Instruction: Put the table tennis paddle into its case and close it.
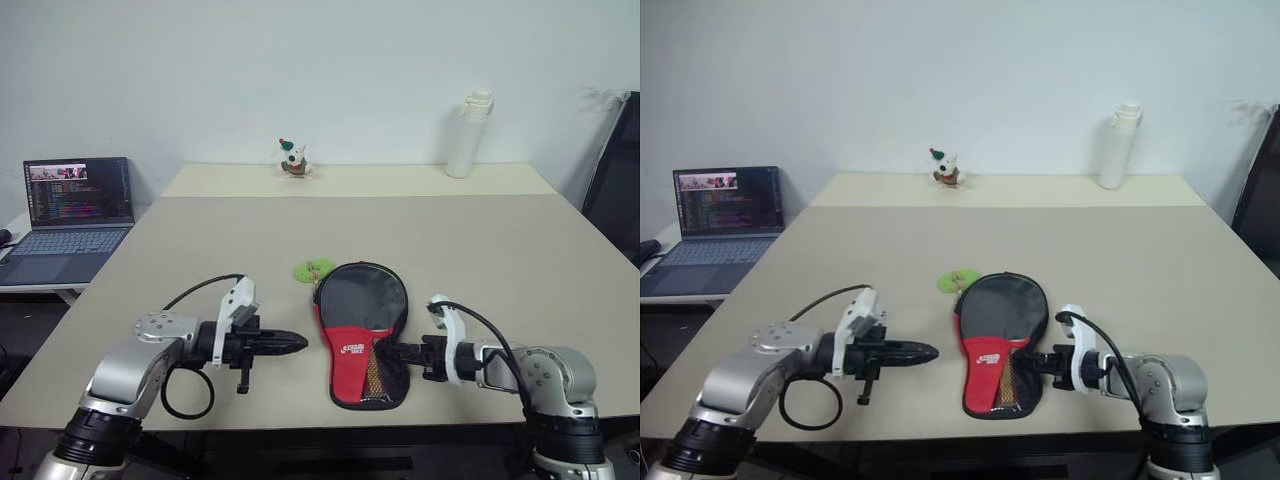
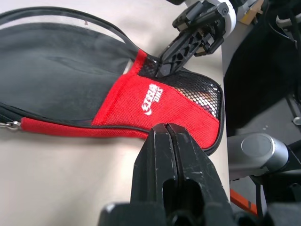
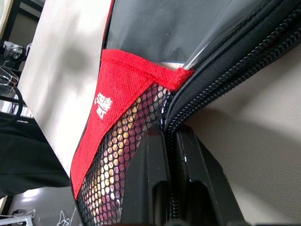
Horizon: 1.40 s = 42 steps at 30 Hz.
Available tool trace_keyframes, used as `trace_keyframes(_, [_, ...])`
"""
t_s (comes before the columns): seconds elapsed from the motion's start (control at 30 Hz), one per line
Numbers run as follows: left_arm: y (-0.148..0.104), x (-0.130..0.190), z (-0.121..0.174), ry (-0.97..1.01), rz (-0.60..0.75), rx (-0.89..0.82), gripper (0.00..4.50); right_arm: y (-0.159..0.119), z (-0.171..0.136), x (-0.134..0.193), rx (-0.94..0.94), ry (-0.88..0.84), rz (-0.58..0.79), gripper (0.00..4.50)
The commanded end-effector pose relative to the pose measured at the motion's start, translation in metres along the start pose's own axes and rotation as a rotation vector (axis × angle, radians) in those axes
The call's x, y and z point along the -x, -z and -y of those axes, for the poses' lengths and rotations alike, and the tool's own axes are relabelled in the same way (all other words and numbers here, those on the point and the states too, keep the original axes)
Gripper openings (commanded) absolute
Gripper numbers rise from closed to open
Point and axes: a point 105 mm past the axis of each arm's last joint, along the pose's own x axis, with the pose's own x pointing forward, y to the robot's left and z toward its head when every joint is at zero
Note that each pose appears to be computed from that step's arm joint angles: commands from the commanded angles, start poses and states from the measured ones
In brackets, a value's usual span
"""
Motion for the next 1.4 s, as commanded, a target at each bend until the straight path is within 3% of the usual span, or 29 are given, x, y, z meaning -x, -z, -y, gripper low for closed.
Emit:
trace_keyframes(0.03, [-0.008, 0.001, 0.006, 0.03, 0.009, -0.046, 0.0, -0.001, -0.006, 0.007, 0.014, -0.013, 0.013, 0.02])
trace_keyframes(0.53, [-0.004, 0.0, 0.007, 0.034, -0.002, -0.04, 0.0, 0.016, -0.002, 0.01, -0.028, 0.024, -0.007, 0.02])
trace_keyframes(0.9, [-0.003, 0.0, 0.007, 0.027, 0.003, -0.037, 0.0, 0.008, 0.012, 0.015, -0.041, 0.105, 0.045, 0.02])
trace_keyframes(1.03, [-0.001, 0.0, 0.007, 0.022, 0.005, -0.034, 0.0, 0.004, 0.019, 0.023, -0.043, 0.159, 0.076, 1.09])
trace_keyframes(1.17, [-0.001, 0.001, 0.007, 0.013, 0.013, -0.03, 0.0, 0.0, 0.02, 0.043, 0.073, 0.174, 0.071, 2.4])
trace_keyframes(1.33, [0.0, 0.002, 0.005, -0.001, 0.013, -0.028, 0.0, -0.011, 0.009, 0.066, 0.168, 0.078, 0.101, 4.06])
trace_keyframes(1.4, [0.001, 0.002, 0.005, -0.006, 0.014, -0.024, 0.0, -0.02, -0.003, 0.069, 0.209, 0.013, 0.137, 4.06])
